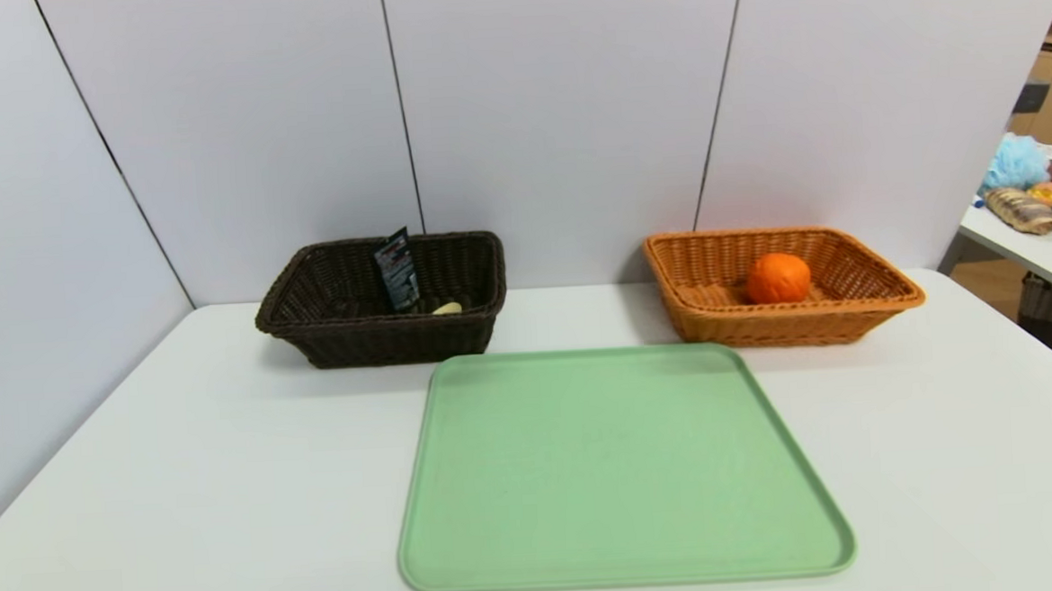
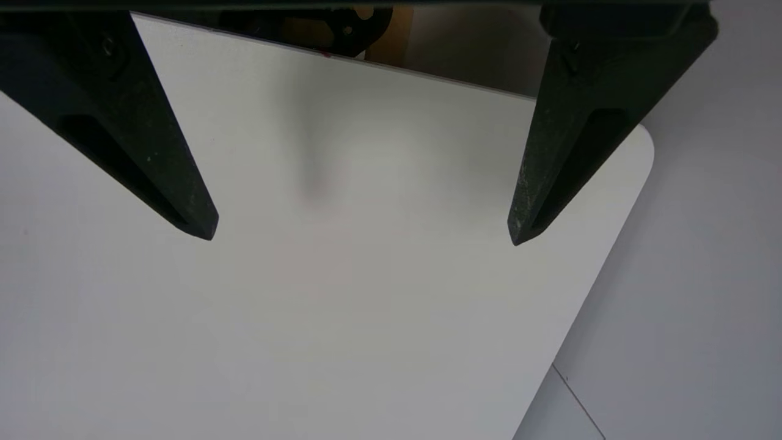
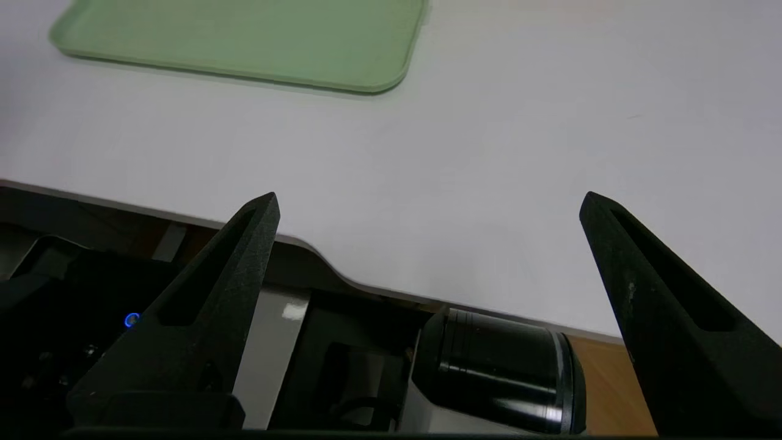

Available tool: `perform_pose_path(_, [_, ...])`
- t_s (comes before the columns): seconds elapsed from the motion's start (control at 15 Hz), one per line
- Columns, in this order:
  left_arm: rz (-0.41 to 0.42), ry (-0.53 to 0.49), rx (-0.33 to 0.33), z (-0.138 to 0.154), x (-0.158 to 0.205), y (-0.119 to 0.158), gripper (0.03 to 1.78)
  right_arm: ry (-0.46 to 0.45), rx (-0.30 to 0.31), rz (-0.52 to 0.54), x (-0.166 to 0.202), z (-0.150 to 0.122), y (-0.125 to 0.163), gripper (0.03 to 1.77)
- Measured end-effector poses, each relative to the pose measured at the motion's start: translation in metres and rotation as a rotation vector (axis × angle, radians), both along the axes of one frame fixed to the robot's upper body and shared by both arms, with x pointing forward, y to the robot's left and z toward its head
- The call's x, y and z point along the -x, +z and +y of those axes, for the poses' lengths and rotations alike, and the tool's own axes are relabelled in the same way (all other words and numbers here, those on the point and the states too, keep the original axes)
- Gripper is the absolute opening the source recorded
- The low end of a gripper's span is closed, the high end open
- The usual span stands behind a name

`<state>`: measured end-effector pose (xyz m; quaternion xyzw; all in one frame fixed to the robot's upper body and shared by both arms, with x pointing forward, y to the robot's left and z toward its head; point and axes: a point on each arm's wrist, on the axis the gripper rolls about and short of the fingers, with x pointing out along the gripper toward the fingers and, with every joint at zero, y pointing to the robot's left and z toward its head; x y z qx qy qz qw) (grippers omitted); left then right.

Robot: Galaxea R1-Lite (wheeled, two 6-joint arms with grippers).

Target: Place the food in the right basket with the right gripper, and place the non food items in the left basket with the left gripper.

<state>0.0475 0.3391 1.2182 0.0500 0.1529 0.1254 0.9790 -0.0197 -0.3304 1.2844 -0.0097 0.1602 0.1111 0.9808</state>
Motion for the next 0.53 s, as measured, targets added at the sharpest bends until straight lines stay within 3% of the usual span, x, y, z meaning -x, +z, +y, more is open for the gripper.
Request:
perform_pose_path(0.27, [-0.142,-0.041,-0.034,-0.0007,0.0028,0.0036,1.69,0.009,0.005,-0.227,0.0039,-0.0003,-0.0035,1.69])
perform_pose_path(0.53, [-0.296,-0.068,-0.063,-0.0012,0.0011,0.0064,1.69,0.005,0.008,-0.345,0.0064,-0.0005,-0.0018,1.69])
